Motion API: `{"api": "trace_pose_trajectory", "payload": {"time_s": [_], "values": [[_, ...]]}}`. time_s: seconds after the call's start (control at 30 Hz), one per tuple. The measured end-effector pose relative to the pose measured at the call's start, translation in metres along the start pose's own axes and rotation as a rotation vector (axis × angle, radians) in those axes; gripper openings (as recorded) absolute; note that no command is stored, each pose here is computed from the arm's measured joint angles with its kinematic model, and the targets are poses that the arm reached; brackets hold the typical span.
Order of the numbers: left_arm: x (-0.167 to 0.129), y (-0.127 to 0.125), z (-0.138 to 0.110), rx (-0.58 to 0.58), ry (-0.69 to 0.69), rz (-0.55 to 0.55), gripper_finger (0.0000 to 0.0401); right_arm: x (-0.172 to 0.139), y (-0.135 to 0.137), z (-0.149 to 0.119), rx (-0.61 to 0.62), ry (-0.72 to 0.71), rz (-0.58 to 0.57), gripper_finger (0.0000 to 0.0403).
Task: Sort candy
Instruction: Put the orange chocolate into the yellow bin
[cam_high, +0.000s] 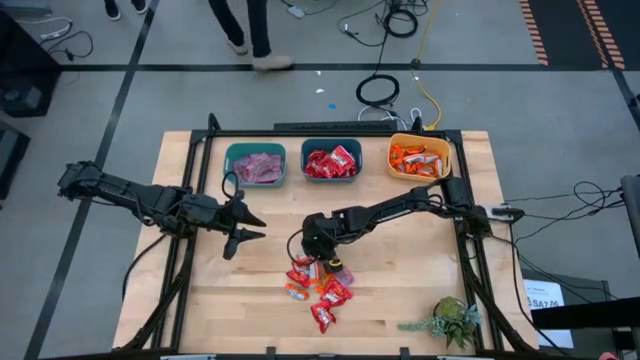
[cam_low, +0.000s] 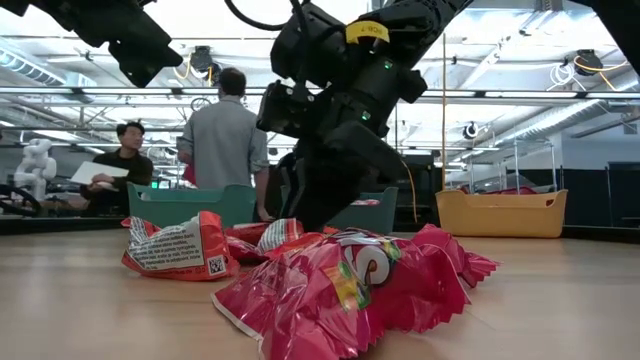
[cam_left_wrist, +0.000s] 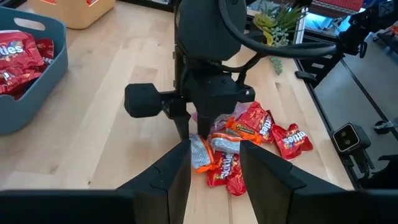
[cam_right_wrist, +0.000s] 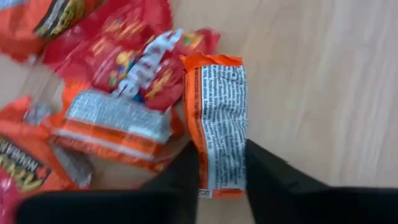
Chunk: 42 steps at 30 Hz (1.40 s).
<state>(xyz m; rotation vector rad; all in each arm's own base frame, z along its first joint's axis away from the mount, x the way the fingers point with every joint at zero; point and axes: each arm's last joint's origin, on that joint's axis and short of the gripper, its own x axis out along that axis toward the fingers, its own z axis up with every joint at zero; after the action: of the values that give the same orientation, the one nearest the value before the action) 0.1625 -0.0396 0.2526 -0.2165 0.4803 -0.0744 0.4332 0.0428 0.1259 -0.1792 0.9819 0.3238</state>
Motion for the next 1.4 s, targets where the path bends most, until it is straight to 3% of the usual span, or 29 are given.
{"api": "trace_pose_trajectory", "payload": {"time_s": [0.1,0.37,0.63,0.87,1.0,1.13,1.23,1.4], "values": [[0.000,0.000,0.000,0.000,0.001,-0.004,0.0146,-0.002,-0.001,0.000,0.065,0.007,-0.003,0.0025],[0.000,0.000,0.000,0.000,0.001,-0.005,0.0146,-0.035,-0.018,-0.001,0.175,0.051,-0.079,0.0017],[0.000,0.000,0.000,-0.001,0.002,-0.005,0.0146,-0.124,-0.041,0.012,0.339,-0.088,-0.164,0.0005],[0.000,0.000,0.000,0.000,0.002,-0.003,0.0146,-0.233,-0.049,0.005,0.430,-0.232,-0.383,0.0004],[0.000,0.000,0.000,0.000,-0.001,0.006,0.0146,-0.287,-0.047,-0.016,0.477,-0.265,-0.509,0.0004],[0.000,0.000,0.000,0.000,-0.002,0.008,0.0146,-0.318,-0.043,-0.055,0.579,-0.292,-0.620,0.0004],[0.000,0.000,0.000,0.000,-0.002,0.008,0.0146,-0.329,-0.040,-0.091,0.714,-0.322,-0.688,0.0004],[0.000,0.000,0.000,0.000,-0.002,0.008,0.0146,-0.322,-0.034,-0.152,1.023,-0.346,-0.900,0.0004]]}}
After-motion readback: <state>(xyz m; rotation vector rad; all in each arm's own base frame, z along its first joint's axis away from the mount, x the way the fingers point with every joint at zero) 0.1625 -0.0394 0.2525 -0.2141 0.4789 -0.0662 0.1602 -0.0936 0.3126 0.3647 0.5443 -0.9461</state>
